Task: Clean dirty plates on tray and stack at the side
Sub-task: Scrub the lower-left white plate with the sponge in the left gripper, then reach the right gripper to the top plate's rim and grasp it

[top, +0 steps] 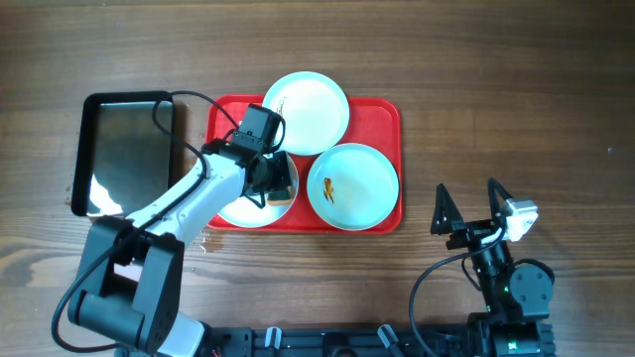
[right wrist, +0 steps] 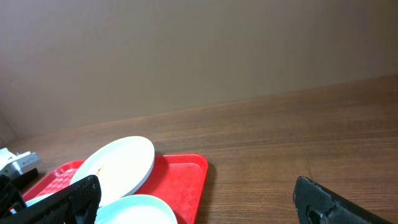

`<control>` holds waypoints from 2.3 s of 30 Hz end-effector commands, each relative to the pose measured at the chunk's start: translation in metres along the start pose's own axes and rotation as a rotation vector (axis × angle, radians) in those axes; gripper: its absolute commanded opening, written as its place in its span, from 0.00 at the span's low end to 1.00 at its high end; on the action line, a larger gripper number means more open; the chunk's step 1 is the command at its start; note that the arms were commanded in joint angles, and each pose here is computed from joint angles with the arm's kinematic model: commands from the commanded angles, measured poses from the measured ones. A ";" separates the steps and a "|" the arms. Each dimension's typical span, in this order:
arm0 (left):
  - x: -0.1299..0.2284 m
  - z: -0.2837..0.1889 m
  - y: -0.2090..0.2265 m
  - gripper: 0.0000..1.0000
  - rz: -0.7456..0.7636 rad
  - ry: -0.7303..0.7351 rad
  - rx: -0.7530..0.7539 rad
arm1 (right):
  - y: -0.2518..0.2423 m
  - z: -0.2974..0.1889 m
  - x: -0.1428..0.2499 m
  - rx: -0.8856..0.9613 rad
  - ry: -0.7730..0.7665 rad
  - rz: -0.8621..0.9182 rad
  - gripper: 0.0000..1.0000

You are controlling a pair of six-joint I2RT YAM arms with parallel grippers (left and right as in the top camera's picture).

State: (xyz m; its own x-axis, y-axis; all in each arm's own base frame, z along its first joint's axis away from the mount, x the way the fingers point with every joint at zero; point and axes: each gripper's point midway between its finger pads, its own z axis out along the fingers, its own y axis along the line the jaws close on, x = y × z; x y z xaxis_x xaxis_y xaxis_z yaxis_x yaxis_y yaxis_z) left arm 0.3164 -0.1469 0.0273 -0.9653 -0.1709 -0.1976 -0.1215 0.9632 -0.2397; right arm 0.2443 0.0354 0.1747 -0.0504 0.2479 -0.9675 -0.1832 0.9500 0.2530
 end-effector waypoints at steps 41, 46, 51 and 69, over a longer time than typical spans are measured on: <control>-0.029 -0.103 0.034 0.04 -0.092 -0.239 -0.042 | 0.070 -0.016 -0.026 -0.409 0.076 0.715 1.00; -0.030 -0.106 0.082 0.04 -0.264 -0.173 -0.037 | 0.112 -0.043 -0.096 -0.671 0.010 0.788 1.00; -0.029 -0.107 0.087 0.04 -0.301 -0.158 -0.006 | 0.169 0.009 -0.096 -0.835 0.583 0.350 1.00; -0.018 -0.107 0.106 0.04 -0.323 -0.132 -0.106 | 0.246 0.158 0.194 -0.206 1.226 0.018 0.58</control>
State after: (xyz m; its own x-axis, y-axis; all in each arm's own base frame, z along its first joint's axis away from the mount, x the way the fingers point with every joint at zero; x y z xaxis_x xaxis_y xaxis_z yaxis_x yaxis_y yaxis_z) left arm 0.2949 -0.0241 0.1062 -0.8405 -0.4869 -0.2377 -0.4400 0.8693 -0.2250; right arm 0.3429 0.3447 0.0766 -0.9069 -0.1806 -0.3808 -0.3391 0.8493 0.4047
